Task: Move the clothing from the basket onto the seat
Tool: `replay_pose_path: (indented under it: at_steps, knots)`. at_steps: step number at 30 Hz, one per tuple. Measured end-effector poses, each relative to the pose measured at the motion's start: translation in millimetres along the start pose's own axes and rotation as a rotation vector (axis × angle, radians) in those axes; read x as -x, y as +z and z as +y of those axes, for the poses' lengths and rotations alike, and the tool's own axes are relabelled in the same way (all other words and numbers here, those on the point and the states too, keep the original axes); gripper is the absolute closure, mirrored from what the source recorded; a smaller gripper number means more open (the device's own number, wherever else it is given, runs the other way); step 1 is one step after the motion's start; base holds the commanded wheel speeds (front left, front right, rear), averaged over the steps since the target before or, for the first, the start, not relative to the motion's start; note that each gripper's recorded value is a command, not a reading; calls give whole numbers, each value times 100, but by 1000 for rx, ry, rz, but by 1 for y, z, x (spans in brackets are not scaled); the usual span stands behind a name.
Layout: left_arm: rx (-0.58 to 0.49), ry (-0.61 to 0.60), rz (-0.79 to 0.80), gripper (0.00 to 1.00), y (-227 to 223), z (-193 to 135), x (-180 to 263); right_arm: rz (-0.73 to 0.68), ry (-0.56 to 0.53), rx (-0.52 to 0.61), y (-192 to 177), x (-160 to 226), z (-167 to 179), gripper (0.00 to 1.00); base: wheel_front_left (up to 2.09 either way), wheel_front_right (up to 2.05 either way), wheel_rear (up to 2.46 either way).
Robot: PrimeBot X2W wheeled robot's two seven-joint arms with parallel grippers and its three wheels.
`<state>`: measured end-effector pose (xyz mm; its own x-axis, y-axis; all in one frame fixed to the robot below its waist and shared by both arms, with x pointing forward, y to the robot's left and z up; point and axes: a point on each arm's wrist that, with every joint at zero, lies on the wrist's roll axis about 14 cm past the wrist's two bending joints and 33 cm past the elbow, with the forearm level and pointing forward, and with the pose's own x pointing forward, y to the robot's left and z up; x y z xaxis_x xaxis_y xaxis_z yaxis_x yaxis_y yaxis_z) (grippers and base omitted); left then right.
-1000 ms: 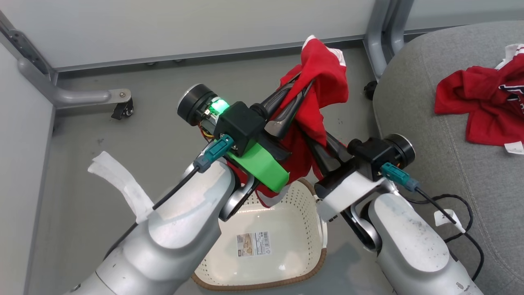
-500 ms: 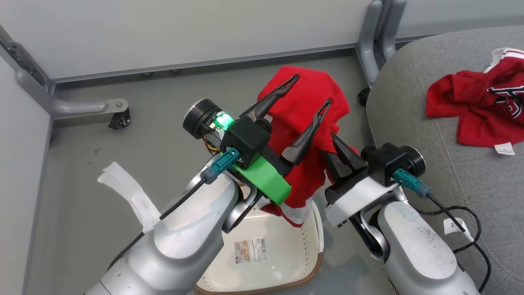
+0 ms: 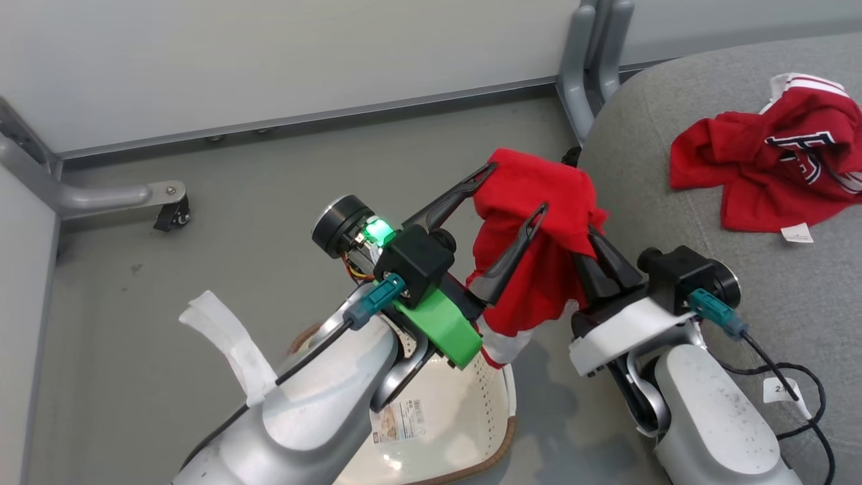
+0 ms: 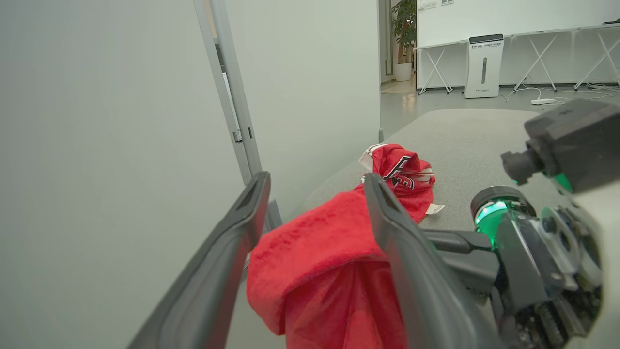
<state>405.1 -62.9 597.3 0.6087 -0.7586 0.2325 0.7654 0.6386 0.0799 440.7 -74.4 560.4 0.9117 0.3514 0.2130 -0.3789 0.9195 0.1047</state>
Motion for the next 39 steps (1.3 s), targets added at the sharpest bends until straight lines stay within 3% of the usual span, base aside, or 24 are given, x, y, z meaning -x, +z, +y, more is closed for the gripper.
replay_pose_path:
  at_steps: [15,28,39]
  knots:
    - [41,-186,62,0,-33,-54,-18,-45,-289,74,23,56,-89,100,0,0,0]
    - [102,-310,87,0,-58,-85,-34,-4,-573,129,24,137,-157,100,0,0,0]
    - [145,-337,113,0,-81,-85,-38,3,-660,153,26,151,-184,100,0,0,0]
